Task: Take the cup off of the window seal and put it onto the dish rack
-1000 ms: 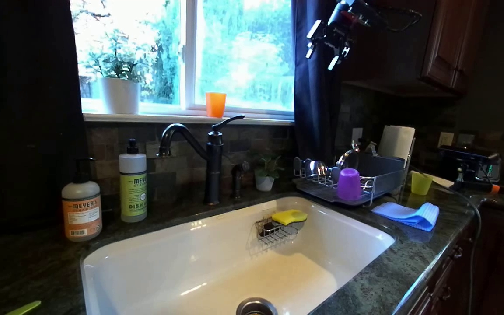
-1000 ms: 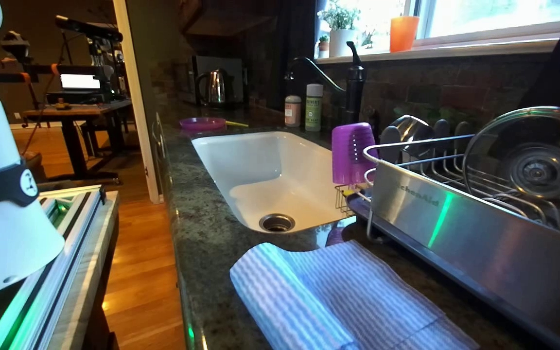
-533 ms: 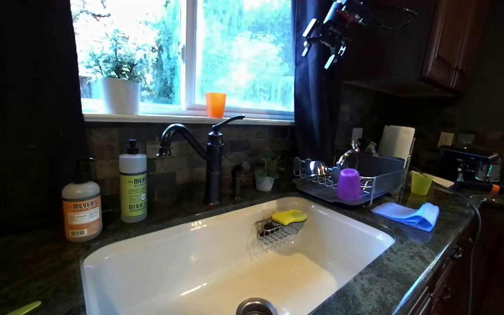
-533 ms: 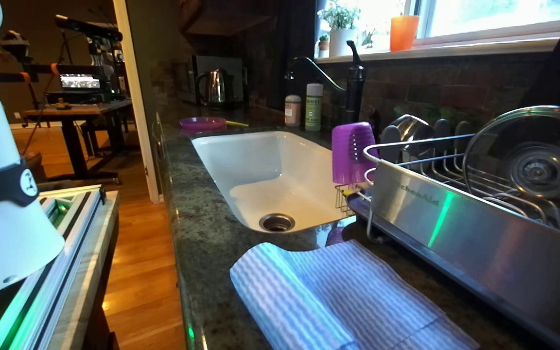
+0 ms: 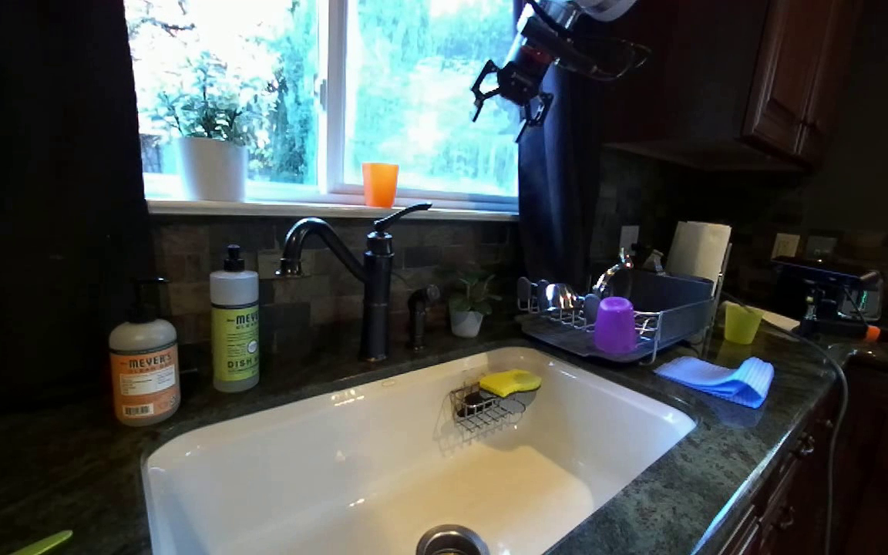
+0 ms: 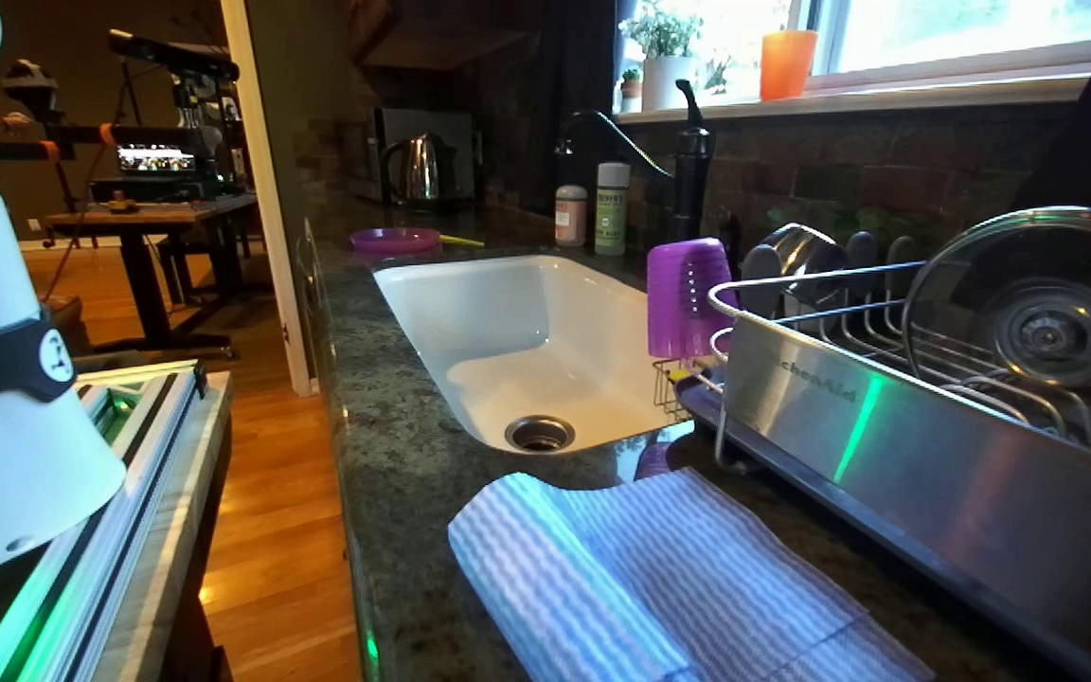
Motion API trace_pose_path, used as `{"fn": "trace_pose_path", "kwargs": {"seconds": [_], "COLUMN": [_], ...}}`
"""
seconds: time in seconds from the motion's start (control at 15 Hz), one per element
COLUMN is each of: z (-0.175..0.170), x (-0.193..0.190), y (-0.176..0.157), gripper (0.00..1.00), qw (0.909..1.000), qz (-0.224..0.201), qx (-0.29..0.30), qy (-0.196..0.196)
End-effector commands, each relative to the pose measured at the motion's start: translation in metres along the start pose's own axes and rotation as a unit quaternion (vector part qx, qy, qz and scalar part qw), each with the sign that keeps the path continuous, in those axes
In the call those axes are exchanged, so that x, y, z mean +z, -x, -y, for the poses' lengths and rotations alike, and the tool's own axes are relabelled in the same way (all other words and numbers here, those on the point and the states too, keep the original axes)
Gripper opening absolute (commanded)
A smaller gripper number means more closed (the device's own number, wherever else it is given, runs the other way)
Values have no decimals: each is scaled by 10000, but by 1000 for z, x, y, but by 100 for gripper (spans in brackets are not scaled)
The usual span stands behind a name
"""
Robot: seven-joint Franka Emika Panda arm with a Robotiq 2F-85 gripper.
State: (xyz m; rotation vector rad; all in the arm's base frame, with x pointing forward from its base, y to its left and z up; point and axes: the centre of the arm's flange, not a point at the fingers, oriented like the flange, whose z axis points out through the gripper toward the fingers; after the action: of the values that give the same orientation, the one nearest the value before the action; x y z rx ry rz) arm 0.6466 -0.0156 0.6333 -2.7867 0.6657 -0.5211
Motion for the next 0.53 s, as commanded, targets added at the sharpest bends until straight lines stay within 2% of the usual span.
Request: {"fn": "trace_pose_path", "kwargs": {"seconds": [0.0,0.07,0.13,0.27,0.4,0.47], "z": [44,52,30,35,33,38], "x": [39,49,37,48,44,51], "y": [-25,-25,-5,-6,-8,-12], "gripper": [100,100,100,100,100,100], "qw": [10000,9999,9999,9998,9999,9994], "qz": [11,121,91,138,105,78], "qx": [-7,-91,-79,-111,-95,-181], "qy": [0,66,-19,-8,-12,-271]}}
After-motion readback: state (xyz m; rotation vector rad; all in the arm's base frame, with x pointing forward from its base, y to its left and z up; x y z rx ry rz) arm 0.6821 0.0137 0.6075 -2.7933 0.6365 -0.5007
